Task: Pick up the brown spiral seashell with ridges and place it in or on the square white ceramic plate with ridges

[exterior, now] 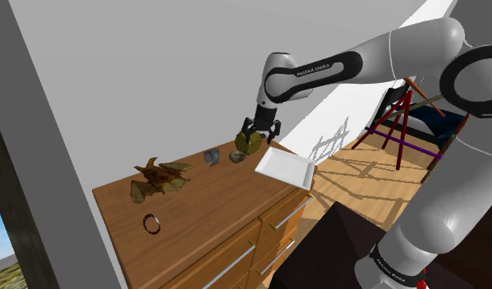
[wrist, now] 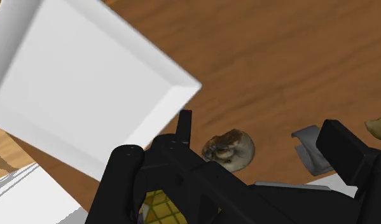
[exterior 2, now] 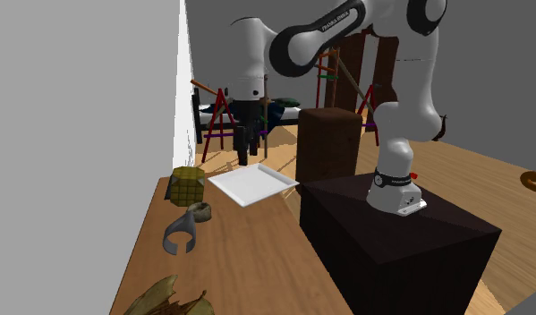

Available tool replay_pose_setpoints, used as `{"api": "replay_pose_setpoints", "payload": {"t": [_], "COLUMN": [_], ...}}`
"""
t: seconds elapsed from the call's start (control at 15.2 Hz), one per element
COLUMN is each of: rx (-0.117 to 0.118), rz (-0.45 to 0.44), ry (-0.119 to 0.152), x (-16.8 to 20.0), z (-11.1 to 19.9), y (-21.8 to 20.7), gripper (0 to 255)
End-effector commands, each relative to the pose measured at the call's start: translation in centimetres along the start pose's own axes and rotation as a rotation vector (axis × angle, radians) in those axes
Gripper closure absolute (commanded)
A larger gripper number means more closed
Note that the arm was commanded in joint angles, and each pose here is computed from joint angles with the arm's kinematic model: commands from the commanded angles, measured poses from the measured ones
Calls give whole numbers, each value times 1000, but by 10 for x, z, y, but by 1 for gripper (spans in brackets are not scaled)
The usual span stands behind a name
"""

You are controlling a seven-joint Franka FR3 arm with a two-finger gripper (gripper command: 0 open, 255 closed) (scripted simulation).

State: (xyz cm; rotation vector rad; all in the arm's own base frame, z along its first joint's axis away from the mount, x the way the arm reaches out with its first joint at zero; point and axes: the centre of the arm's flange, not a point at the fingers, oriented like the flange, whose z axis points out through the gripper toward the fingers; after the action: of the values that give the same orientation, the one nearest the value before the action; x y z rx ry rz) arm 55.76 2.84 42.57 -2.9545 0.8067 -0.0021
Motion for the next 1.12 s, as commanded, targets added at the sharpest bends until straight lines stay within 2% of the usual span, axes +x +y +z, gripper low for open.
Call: {"api": "replay_pose_setpoints", "payload": {"t": [0.0,0.59,1.06], "rx": [6,33,33], "rz": [61,325,328], "ry": [-3,-17,-17], "x": [21,115,116], "z": [15,89,122], "y": [-4,-1,-2], "gripper": [0,0,0]}}
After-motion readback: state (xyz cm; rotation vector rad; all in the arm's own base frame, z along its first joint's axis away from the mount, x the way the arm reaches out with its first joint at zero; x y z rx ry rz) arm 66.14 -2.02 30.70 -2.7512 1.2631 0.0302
